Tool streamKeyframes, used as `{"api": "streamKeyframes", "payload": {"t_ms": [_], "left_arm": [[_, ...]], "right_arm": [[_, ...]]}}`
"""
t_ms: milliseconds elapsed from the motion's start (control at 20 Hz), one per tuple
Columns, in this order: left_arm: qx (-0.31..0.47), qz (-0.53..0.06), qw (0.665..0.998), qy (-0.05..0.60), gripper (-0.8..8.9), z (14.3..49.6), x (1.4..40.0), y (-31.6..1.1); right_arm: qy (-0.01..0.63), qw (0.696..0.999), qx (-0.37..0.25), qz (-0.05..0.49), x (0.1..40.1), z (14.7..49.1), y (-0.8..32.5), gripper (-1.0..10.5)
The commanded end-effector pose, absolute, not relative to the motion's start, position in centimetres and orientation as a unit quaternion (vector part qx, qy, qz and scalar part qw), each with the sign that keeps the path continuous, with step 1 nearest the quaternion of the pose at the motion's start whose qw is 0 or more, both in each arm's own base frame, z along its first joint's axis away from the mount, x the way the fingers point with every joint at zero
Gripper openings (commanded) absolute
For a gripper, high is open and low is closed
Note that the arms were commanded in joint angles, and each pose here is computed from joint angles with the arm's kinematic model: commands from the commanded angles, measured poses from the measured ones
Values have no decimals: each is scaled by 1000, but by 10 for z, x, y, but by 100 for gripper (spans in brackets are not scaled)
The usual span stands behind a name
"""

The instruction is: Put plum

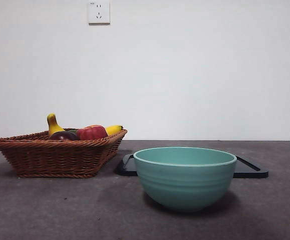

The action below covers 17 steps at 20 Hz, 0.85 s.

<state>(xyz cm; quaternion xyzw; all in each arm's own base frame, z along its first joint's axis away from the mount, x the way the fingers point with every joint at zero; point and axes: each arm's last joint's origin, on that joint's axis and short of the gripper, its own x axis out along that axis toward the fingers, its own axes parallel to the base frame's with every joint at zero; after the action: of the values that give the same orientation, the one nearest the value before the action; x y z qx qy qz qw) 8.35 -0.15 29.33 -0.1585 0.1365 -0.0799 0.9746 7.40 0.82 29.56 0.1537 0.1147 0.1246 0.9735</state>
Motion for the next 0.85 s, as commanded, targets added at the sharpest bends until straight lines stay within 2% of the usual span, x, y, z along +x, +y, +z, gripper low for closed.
{"api": "streamKeyframes", "payload": {"t_ms": [50, 450, 850], "left_arm": [[-103, -113, 974, 166, 14, 310, 86, -3], [-66, -220, 941, 247, 14, 337, 93, -9], [-47, -281, 905, 317, 14, 339, 94, -16]], "right_arm": [[149, 970, 118, 152, 78, 316, 10, 5], [270, 930, 67, 239, 93, 347, 16, 5], [341, 882, 25, 325, 100, 347, 30, 5]]}}
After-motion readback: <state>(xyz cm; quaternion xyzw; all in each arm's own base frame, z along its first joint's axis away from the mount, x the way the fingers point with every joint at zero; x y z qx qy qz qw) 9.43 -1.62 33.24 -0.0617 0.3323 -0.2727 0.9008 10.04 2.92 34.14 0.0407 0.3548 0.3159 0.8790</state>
